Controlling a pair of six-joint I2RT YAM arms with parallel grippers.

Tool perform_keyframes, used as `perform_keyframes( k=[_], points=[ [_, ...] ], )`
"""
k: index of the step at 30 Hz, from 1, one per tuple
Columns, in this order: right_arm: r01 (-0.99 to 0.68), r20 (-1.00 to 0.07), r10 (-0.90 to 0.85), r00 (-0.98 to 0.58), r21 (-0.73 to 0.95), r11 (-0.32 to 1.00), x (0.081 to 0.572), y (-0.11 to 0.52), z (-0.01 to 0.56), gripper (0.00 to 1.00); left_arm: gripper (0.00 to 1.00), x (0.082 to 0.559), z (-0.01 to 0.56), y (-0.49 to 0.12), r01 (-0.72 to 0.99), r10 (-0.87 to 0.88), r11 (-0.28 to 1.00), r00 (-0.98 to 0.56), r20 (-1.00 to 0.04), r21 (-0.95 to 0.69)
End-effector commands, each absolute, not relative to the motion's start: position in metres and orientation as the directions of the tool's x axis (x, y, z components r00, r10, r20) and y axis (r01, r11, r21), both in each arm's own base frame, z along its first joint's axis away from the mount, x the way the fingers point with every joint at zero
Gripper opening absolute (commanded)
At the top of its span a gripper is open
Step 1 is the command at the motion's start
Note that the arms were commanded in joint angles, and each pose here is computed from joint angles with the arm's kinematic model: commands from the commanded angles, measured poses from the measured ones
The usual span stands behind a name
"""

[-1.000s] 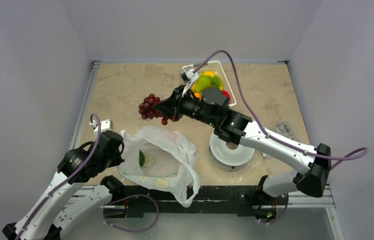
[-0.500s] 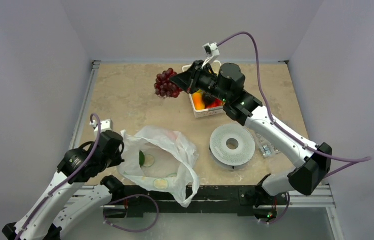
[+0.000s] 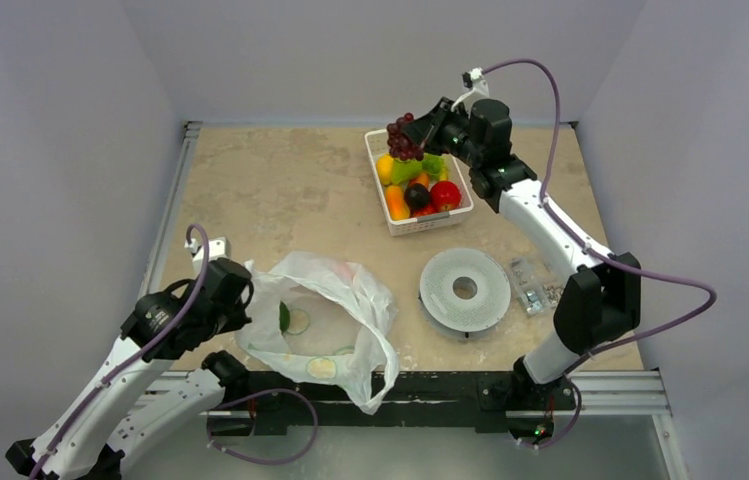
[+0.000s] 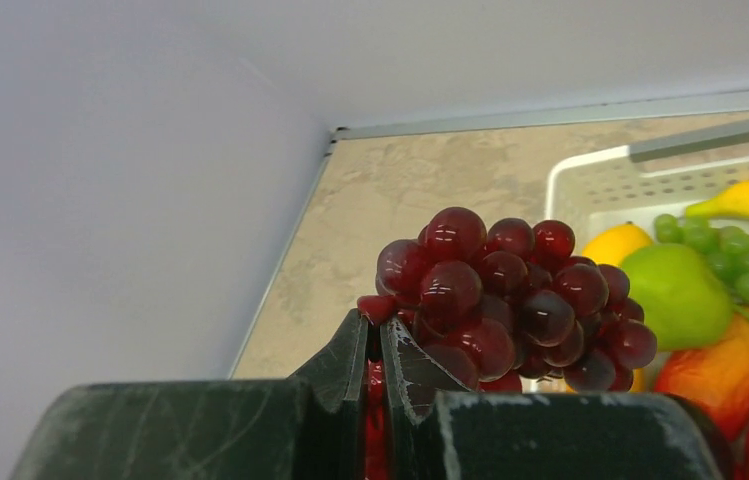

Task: Take the fake fruits out of the plastic bag
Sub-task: Place the fake fruit in the bin.

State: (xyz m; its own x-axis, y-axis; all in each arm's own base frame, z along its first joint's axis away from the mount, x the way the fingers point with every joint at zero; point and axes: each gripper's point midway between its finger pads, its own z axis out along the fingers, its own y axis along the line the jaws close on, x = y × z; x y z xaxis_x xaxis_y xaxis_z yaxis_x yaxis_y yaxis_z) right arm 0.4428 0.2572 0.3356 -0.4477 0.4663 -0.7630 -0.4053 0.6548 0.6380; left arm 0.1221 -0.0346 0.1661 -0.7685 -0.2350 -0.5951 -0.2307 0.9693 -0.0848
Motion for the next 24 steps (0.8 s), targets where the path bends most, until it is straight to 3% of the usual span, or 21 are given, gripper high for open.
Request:
perform_keyframes(
  k=[1, 14, 24],
  points=[
    [-0.397, -0.799, 0.479, -0.363, 0.598, 0.697, 0.466, 0.24, 0.353, 0.0, 0.0, 0.126, 0.177, -0.036, -0.219, -0.24, 0.969, -0.744, -0.623, -0.112],
    [-0.206, -0.857, 0.38, -0.347, 0.465, 0.861, 0.541, 0.219, 0.288, 0.0, 0.0, 0.126, 0.178, -0.038, -0.208, -0.239, 0.97, -0.742, -0.627, -0.124],
    [0.004, -0.857, 0.23, -0.461, 0.258, 0.966, 0.572, 0.188, 0.183, 0.0, 0.0, 0.127, 0.176, -0.038, -0.209, -0.233, 0.971, -0.749, -0.62, -0.113]
  ],
)
